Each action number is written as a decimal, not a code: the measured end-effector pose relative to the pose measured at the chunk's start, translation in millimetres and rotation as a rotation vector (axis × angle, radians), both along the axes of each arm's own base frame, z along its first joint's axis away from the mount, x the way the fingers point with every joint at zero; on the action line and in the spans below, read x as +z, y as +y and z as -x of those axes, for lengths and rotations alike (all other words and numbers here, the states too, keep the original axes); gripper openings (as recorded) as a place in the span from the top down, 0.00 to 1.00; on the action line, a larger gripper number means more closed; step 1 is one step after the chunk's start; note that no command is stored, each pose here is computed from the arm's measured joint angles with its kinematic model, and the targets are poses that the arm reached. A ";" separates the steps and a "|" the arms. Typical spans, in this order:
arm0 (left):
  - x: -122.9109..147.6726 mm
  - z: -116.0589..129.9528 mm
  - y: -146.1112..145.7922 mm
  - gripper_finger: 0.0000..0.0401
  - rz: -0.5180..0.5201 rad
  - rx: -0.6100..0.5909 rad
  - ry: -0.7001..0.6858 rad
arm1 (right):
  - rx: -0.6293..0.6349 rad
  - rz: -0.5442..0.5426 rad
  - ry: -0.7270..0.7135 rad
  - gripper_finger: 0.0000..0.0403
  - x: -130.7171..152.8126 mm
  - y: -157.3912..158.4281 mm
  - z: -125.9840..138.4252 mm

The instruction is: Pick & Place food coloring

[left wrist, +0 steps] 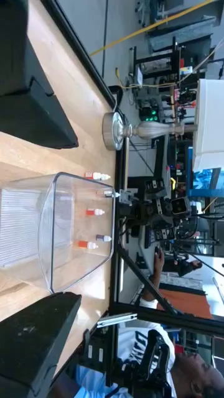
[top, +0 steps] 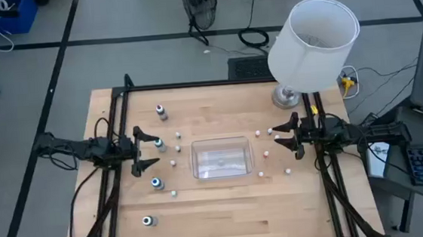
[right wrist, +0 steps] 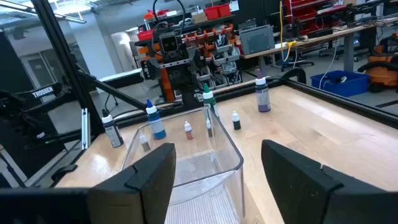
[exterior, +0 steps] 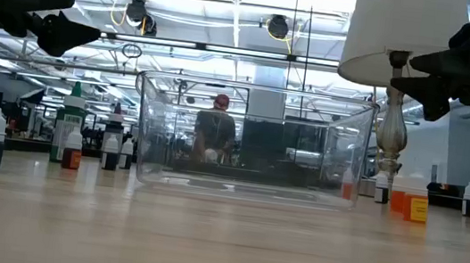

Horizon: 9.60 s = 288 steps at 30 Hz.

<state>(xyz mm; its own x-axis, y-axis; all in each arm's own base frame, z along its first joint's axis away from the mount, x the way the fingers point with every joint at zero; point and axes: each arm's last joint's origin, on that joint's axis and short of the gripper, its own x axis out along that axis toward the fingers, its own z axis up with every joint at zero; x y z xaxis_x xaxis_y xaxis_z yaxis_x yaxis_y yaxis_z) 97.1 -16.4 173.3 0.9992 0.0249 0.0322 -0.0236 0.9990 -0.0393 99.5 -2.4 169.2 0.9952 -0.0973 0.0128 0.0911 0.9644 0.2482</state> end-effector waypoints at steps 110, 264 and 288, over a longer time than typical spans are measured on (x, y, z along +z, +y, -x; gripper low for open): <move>0.1 0.0 0.0 0.03 0.000 0.000 0.000 | -0.058 -0.254 0.215 0.44 74.5 -0.7 6.4; 0.0 0.0 0.0 0.03 0.000 0.000 0.000 | 0.158 0.131 1.359 0.56 18.2 34.6 -317.7; 0.0 0.0 0.0 0.03 0.000 0.000 0.000 | -0.340 0.000 1.442 0.58 136.0 17.1 -165.5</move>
